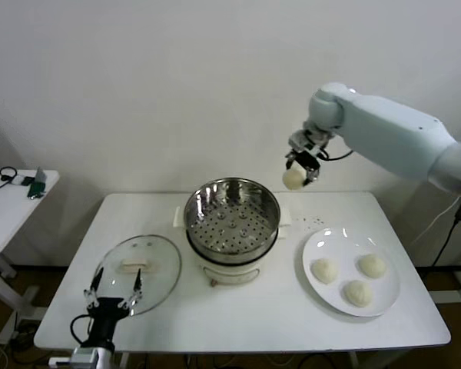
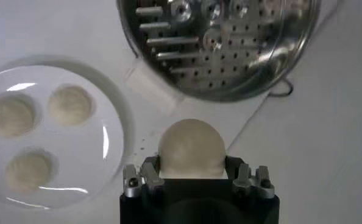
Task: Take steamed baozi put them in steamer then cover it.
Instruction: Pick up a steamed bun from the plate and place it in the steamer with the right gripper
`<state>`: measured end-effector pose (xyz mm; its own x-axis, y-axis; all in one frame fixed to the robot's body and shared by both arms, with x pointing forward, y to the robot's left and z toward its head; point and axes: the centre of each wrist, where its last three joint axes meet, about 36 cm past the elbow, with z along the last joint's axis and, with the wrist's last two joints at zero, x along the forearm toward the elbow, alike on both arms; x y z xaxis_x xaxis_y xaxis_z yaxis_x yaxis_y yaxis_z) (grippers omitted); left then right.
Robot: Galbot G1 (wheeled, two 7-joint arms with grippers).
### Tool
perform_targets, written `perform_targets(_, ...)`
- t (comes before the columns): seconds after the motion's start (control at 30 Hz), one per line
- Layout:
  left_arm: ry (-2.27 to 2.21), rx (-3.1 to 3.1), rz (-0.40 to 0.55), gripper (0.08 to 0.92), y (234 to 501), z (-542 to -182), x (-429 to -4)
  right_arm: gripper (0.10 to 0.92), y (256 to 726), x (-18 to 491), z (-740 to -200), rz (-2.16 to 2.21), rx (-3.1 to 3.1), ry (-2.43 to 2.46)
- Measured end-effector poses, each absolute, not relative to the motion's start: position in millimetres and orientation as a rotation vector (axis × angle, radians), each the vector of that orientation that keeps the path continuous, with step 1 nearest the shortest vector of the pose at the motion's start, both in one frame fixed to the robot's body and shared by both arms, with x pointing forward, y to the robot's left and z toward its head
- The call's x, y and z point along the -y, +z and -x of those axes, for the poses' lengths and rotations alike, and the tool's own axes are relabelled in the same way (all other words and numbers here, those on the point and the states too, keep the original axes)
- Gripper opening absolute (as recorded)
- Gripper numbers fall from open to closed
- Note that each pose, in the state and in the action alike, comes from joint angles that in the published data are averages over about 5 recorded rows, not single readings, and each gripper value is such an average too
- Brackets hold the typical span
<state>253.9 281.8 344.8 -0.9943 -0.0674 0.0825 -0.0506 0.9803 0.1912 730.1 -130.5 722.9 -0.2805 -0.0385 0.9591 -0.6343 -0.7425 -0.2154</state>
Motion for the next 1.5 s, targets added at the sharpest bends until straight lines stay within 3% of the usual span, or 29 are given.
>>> perform_targets(0.33, -0.302, 3.032, -0.087, 0.823, 346.6, -252.9, -282.0, 0.687, 696.1, 38.7, -719.5, -1.660, 0.515, 2.293)
perform_targets(0.63, -0.312, 3.030, -0.084, 0.823, 348.9, -252.8, -283.4, 0.690, 645.9, -10.0, -711.3, -1.713, 0.286, 2.384)
perform_targets(1.17, -0.322, 3.029, -0.086, 0.823, 351.7, -255.7, -282.6, 0.707, 590.0, -31.9, -705.4, -1.731, 0.122, 2.421)
perform_targets(1.5, -0.319, 3.024, -0.085, 0.823, 350.5, -254.8, -281.2, 0.820, 585.7, -31.8, -702.5, -1.705, 0.092, 2.446)
